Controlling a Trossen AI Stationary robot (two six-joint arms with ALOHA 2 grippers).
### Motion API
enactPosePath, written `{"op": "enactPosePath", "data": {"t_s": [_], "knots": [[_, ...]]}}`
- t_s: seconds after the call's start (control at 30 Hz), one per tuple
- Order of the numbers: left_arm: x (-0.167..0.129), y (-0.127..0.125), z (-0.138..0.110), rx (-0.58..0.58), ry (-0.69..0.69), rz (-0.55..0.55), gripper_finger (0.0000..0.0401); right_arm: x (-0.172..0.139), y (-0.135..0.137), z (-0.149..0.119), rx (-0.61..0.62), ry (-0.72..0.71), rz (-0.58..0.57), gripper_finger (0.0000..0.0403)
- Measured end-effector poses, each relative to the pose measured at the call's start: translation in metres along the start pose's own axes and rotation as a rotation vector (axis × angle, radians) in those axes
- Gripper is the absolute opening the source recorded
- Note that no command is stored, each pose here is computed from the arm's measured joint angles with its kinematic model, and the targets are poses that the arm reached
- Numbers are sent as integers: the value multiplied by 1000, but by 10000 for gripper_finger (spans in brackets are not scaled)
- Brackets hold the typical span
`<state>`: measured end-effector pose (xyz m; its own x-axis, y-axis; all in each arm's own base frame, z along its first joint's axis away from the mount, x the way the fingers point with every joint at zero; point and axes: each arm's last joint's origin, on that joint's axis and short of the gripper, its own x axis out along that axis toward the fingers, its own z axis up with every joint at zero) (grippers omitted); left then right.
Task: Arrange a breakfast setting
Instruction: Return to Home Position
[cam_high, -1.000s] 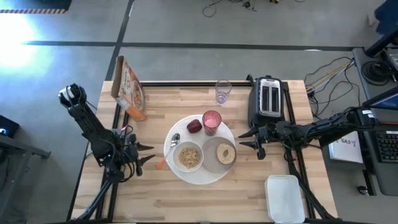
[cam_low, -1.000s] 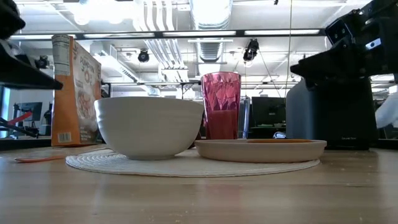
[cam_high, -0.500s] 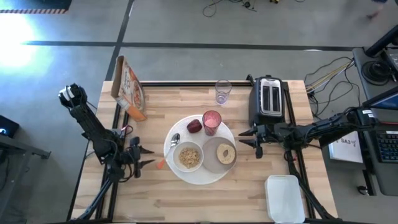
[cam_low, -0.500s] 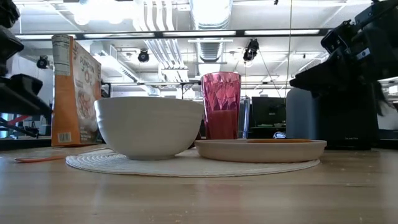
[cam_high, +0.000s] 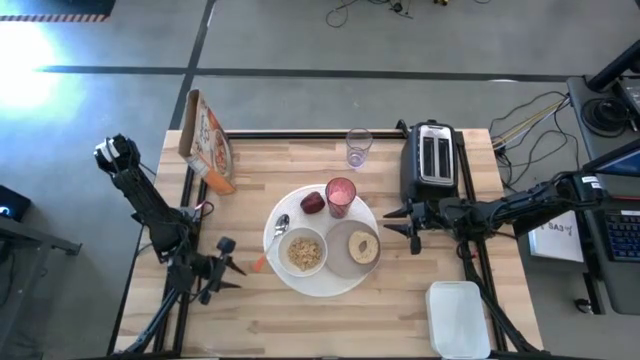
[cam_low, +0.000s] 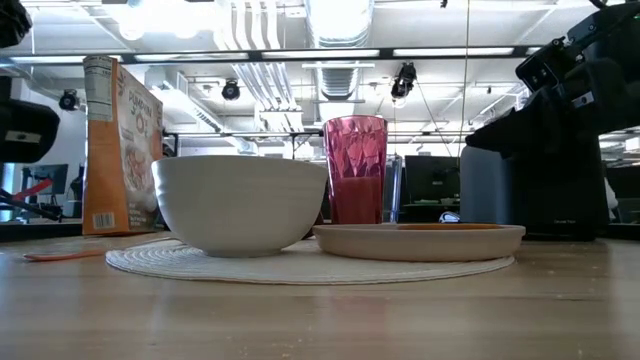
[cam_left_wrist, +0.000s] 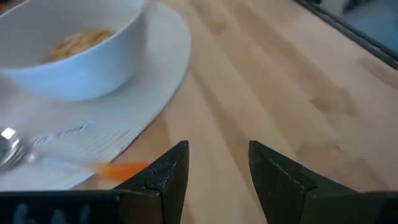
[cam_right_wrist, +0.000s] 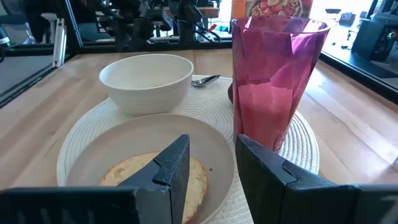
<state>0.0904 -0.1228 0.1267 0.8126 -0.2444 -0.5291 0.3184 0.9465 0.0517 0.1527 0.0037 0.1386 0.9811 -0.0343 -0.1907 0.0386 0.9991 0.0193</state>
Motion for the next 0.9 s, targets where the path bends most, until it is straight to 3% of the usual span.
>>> {"op": "enactPosePath", "data": {"t_s": [0.23,0.47,0.73,0.9], "knots": [[1,2,-9,75,7,-45,140,0,0,0,-2,-1,-1,118],[2,8,-25,14,-84,-66,134,0,0,0,0,-2,-1,118],[-2,15,-23,101,-104,8,134,0,0,0,0,2,-1,118],[-11,28,-23,46,-113,111,134,0,0,0,0,3,-1,118]]}}
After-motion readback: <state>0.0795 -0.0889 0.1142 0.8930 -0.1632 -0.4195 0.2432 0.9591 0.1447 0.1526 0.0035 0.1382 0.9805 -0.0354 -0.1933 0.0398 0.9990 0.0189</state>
